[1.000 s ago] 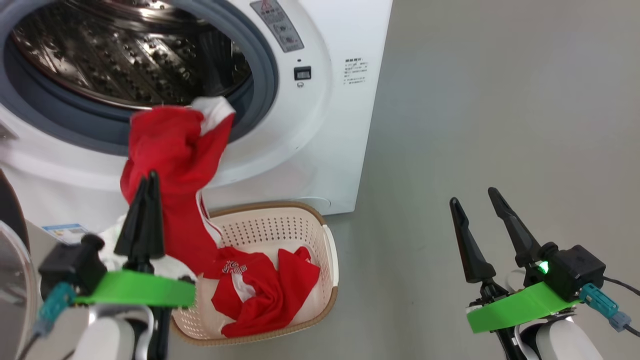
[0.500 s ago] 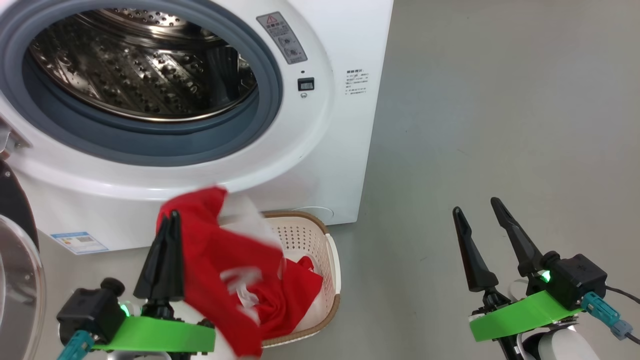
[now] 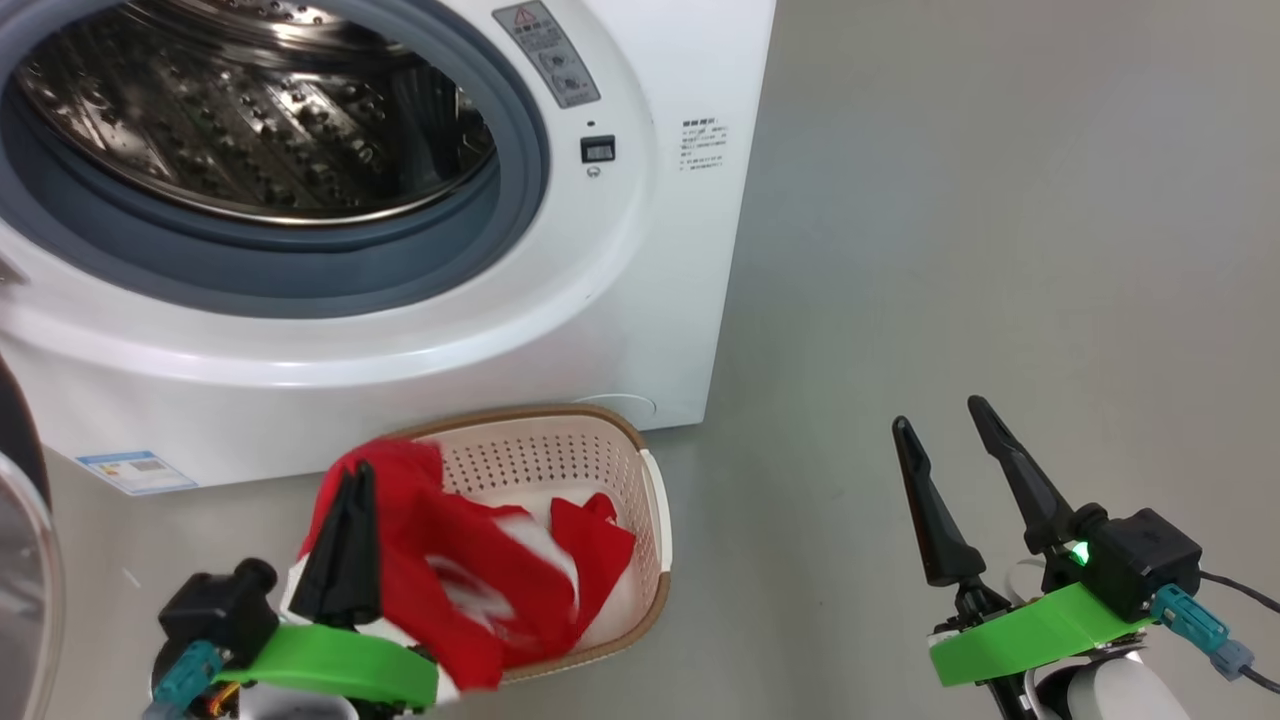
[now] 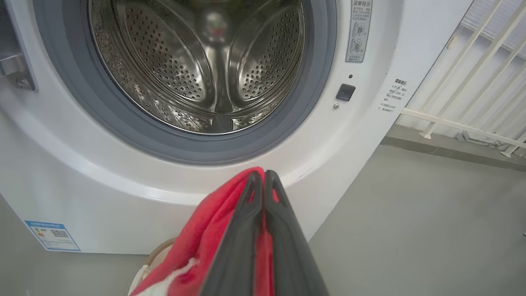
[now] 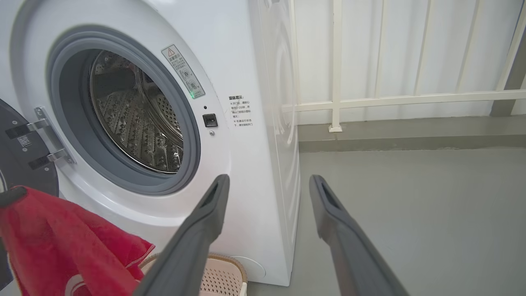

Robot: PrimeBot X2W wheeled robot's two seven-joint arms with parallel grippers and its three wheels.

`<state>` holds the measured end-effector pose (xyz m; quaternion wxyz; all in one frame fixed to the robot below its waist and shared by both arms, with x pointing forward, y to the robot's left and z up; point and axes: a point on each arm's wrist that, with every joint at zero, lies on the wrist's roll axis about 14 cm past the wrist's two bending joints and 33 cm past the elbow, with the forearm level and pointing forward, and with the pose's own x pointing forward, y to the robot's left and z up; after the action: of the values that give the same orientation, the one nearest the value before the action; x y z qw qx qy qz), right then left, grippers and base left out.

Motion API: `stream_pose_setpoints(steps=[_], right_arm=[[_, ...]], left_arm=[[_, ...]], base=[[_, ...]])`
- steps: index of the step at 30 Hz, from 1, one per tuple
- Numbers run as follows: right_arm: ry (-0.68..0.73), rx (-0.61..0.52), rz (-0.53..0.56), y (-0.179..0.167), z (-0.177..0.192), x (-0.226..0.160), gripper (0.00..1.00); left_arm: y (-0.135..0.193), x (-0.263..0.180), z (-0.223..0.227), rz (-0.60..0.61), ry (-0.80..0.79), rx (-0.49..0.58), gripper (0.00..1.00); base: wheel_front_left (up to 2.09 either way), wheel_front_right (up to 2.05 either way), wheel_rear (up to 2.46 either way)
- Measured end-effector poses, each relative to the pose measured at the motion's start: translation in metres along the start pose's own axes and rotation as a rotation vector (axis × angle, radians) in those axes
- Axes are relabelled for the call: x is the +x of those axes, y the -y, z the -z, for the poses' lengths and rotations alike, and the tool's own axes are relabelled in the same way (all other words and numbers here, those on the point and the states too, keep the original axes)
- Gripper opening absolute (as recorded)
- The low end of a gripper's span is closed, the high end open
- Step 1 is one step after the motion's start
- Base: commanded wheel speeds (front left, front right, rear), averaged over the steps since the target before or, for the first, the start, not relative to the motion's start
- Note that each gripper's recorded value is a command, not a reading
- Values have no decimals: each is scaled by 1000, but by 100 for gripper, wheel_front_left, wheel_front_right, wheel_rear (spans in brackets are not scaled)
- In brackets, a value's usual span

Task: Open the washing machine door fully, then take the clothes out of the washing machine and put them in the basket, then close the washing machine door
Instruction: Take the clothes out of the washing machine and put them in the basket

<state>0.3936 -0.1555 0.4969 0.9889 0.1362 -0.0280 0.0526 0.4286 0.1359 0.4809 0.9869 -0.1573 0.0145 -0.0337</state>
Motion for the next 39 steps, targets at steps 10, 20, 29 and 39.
stream_pose_setpoints(steps=[10, 20, 29, 39], right_arm=[[-48, 2, 19, 8, 18, 6, 100], [-84, 2, 19, 12, 35, 23, 100], [-123, 2, 33, 20, 52, 31, 100], [-163, 3, 46, 28, 69, 37, 100]], left_arm=[[-8, 28, 53, -24, -164, -51, 0], [-17, 53, 115, -46, -396, -60, 0], [-23, 57, 171, -55, -617, -45, 0], [-28, 54, 219, -59, -852, -22, 0]], base=[[0, 0, 0], [0, 0, 0], [0, 0, 0], [0, 0, 0]])
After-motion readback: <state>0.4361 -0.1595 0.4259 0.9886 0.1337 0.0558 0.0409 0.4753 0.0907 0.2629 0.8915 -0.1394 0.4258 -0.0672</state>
